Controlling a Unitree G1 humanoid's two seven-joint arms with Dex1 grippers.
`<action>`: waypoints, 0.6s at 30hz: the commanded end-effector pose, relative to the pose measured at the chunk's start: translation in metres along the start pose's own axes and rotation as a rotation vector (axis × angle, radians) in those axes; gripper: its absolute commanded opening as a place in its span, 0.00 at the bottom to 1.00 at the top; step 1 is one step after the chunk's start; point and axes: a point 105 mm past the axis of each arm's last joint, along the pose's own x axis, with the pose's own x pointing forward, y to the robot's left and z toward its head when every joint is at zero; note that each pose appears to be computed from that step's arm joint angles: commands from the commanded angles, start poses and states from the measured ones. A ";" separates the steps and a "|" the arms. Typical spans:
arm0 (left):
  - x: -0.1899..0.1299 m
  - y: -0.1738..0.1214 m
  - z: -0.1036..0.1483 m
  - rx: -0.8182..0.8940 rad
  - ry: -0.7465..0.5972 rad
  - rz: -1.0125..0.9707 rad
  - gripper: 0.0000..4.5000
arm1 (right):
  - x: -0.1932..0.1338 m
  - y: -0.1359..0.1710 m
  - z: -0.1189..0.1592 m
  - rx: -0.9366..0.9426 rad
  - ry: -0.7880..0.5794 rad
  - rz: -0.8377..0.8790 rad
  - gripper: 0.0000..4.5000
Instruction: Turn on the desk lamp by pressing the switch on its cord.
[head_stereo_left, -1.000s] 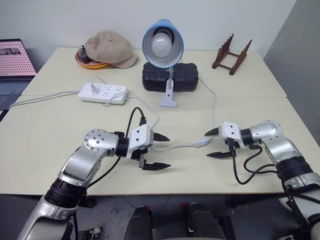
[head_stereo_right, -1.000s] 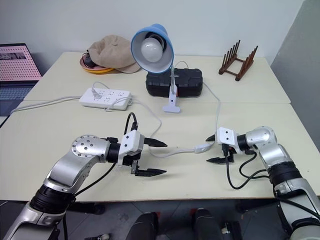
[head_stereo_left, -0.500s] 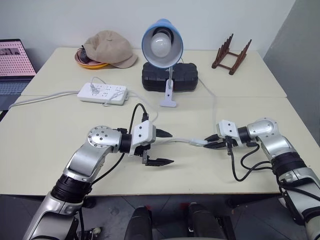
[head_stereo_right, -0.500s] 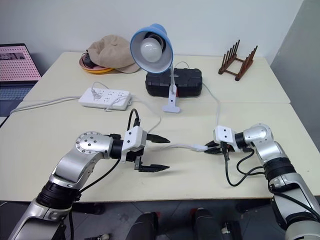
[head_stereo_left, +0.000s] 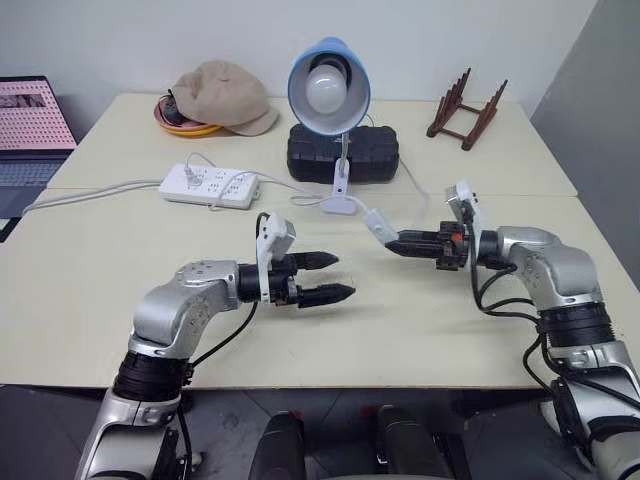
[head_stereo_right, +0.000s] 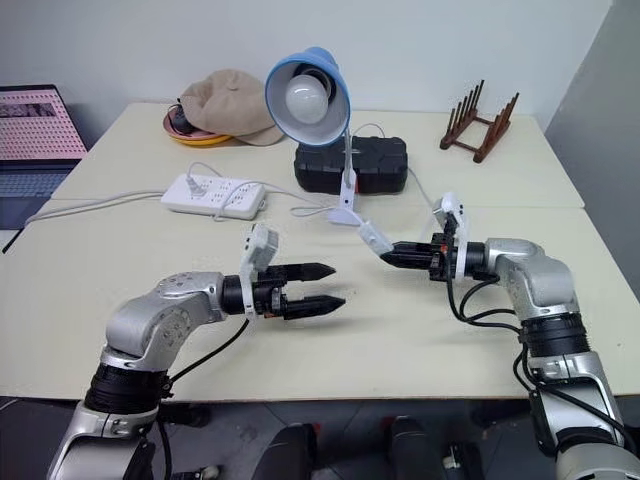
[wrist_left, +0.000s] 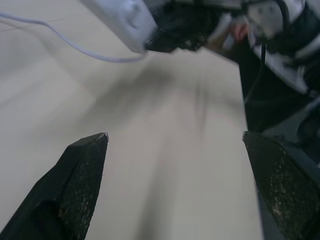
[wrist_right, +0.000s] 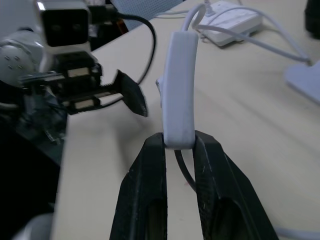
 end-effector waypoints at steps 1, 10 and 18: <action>0.006 -0.015 0.023 -0.085 -0.066 -0.107 1.00 | -0.004 0.031 0.014 0.088 -0.016 0.118 0.08; 0.016 -0.027 0.039 -0.130 -0.066 -0.201 1.00 | -0.004 0.049 0.010 0.111 0.025 0.164 0.08; 0.020 -0.030 0.038 -0.134 -0.063 -0.220 1.00 | -0.004 0.054 0.008 0.116 0.028 0.167 0.08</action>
